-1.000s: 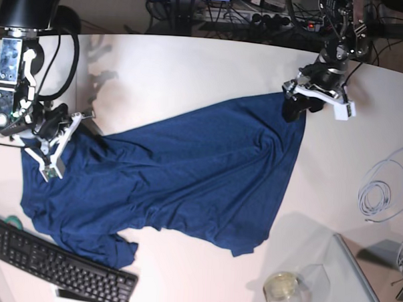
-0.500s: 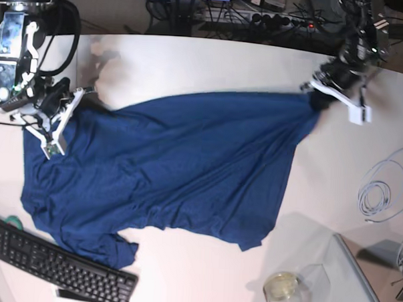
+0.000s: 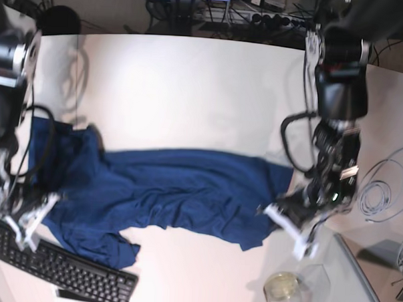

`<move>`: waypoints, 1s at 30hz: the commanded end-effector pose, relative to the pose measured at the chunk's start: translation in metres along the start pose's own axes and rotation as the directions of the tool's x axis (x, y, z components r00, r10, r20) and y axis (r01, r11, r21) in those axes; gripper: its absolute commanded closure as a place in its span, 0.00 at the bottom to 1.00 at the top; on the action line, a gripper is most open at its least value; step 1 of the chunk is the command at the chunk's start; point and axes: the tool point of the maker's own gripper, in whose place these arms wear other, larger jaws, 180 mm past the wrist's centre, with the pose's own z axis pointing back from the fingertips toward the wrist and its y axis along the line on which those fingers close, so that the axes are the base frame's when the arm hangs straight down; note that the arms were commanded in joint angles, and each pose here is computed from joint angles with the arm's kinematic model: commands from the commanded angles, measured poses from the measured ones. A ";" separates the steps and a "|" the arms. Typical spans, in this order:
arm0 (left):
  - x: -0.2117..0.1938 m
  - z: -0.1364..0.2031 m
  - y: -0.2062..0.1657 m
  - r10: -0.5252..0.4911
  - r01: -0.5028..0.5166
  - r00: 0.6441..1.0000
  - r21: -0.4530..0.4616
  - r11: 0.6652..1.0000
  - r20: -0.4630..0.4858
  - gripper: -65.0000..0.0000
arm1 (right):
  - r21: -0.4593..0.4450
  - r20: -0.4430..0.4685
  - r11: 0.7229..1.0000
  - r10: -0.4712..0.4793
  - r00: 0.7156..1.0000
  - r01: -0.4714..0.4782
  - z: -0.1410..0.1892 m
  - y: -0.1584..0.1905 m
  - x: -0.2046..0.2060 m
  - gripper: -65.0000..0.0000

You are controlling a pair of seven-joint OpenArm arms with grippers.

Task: Layout the t-shirt on the table in an organized manner, then fold the t-shirt properly
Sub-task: 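Lift the shirt high with both grippers and lay it back down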

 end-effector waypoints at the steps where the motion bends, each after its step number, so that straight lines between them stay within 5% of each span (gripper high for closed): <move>1: 0.044 -0.005 -0.001 -0.034 0.032 0.996 0.016 0.999 0.084 1.00 | -0.028 0.106 1.000 0.012 0.994 -0.009 0.014 -0.017 0.049 0.99; 7: 0.208 -0.011 -0.041 -0.064 0.075 0.946 -0.025 0.997 0.317 1.00 | -0.152 0.336 0.982 0.156 0.929 -0.110 0.082 -0.052 0.192 0.99; 13: 0.369 0.085 -0.076 -0.129 0.162 0.804 -0.005 0.987 0.580 1.00 | -0.325 0.560 0.940 0.277 0.781 -0.100 0.226 -0.083 0.302 0.99; 17: 0.407 0.152 -0.090 -0.202 0.222 0.707 0.059 0.973 0.678 1.00 | -0.431 0.599 0.897 0.365 0.713 -0.097 0.298 -0.085 0.320 0.99; 20: 0.383 0.166 -0.088 -0.256 0.248 0.691 0.110 0.962 0.676 1.00 | -0.498 0.533 0.855 0.433 0.727 -0.145 0.297 -0.080 0.294 0.99; 22: 0.353 0.155 -0.077 -0.274 0.252 0.711 0.130 0.959 0.647 1.00 | -0.507 0.486 0.839 0.468 0.738 -0.198 0.276 -0.067 0.272 0.99; 25: 0.293 0.126 -0.067 -0.278 0.253 0.768 0.124 0.959 0.577 1.00 | -0.476 0.372 0.834 0.479 0.795 -0.279 0.223 -0.056 0.219 0.99; 30: 0.167 0.088 -0.004 -0.179 0.133 0.899 0.139 0.981 0.399 1.00 | -0.303 0.257 0.925 0.309 0.916 -0.227 0.130 -0.044 0.095 0.99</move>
